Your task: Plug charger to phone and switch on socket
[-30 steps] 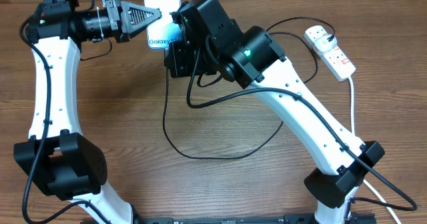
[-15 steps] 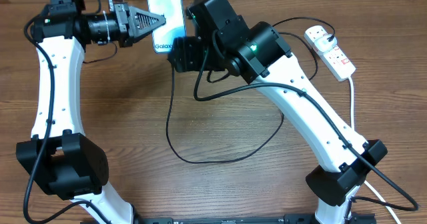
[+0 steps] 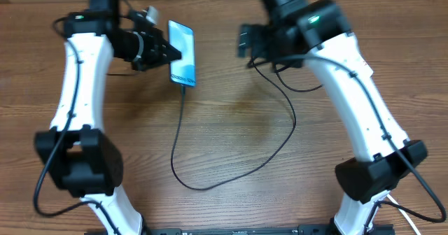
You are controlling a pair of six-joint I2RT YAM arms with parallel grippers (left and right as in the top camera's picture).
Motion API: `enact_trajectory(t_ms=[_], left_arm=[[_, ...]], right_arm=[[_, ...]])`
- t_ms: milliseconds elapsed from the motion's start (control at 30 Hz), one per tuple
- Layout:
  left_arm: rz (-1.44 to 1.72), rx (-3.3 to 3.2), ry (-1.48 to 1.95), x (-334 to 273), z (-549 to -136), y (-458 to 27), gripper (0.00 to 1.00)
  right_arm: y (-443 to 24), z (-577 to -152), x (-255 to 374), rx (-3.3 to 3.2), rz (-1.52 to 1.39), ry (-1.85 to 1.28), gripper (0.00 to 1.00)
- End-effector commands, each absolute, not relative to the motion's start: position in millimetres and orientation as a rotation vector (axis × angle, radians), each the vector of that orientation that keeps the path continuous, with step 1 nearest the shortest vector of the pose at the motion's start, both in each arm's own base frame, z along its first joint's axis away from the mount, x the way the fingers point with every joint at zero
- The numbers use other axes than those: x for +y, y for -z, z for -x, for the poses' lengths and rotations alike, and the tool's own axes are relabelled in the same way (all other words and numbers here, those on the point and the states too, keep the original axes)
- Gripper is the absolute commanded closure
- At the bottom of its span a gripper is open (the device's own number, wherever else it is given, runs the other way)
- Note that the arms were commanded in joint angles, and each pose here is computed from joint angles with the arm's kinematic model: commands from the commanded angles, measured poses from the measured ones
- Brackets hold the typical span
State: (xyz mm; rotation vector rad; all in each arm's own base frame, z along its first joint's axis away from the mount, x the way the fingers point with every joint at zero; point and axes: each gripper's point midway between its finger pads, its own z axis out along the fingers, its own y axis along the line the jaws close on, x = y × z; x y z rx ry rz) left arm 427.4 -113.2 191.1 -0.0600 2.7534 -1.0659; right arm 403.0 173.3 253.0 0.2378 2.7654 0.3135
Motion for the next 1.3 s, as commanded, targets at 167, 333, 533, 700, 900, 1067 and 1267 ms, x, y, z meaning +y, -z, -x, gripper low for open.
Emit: enact_trajectory(t_ms=[167, 333, 533, 700, 900, 1067, 1267], left_arm=[[-0.109, 2.870, 1.105, -167, -435, -117, 0.96], [-0.121, 2.804, 1.274, -193, -453, -92, 0.96], [-0.068, 2.843, 1.282, -194, -457, -61, 0.96], [-0.039, 2.887, 1.291, -193, -452, -47, 0.96], [-0.025, 2.952, 1.147, -183, -451, -35, 0.96], [-0.003, 3.025, 0.994, -169, -446, -23, 0.96], [0.017, 3.093, 0.807, -151, -442, -12, 0.85]], right_arm=[[-263, -408, 81, 2.741, -0.507, -0.219, 0.00], [-255, -407, 60, 2.769, -0.515, -0.182, 0.00], [-246, -409, 60, 2.789, -0.516, -0.173, 0.00], [-245, -414, 61, 2.775, -0.514, -0.180, 0.00], [-244, -418, 61, 2.766, -0.513, -0.183, 0.00], [-242, -419, 61, 2.771, -0.514, -0.181, 0.00], [-242, -418, 61, 2.772, -0.514, -0.180, 0.00]])
